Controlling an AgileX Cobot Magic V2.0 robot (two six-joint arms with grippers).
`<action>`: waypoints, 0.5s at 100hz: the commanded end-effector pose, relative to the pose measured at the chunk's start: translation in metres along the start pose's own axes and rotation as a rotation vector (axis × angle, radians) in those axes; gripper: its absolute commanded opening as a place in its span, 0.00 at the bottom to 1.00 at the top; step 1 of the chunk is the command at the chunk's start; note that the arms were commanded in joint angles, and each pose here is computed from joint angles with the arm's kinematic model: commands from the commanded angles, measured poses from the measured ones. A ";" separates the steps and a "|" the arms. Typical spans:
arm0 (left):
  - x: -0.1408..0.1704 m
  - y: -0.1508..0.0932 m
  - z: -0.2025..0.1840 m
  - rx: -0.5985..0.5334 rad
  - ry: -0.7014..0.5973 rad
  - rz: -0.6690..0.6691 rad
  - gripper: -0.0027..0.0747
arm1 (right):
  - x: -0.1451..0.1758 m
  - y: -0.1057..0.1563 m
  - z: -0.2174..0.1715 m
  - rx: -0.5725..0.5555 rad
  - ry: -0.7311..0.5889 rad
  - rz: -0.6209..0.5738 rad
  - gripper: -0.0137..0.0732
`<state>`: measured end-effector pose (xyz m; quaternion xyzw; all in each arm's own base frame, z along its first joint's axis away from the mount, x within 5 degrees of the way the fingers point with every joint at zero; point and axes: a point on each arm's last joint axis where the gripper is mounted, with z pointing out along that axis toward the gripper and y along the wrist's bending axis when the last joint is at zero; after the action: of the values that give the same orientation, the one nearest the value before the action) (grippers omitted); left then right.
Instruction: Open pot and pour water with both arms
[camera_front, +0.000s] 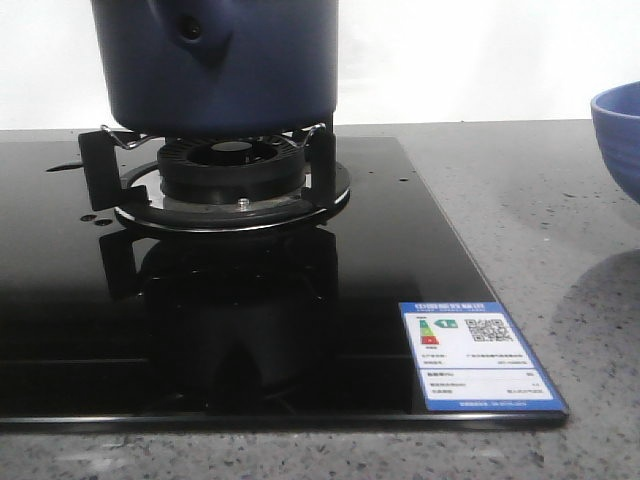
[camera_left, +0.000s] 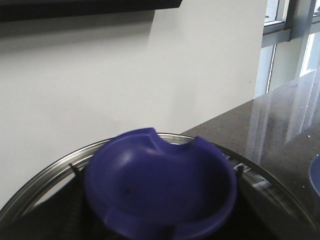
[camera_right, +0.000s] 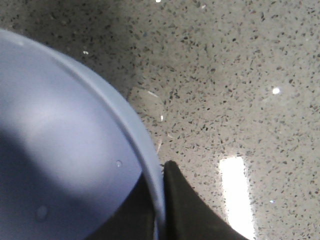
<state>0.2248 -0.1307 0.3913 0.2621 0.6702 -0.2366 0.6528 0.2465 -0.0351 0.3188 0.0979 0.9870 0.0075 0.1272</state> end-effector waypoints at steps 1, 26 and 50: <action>-0.018 -0.006 0.001 0.059 -0.082 -0.016 0.30 | 0.000 -0.001 -0.017 -0.008 -0.079 -0.005 0.16; -0.020 -0.003 0.025 0.105 -0.077 -0.021 0.30 | 0.003 -0.001 -0.024 -0.009 -0.109 -0.006 0.57; -0.010 0.001 0.044 0.127 -0.046 -0.043 0.30 | 0.011 0.000 -0.085 -0.010 -0.340 -0.015 0.63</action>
<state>0.2649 -0.1577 0.3772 0.2958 0.6729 -0.2625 0.6251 0.2300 -0.0319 0.3561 0.0962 0.9746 0.0073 0.2023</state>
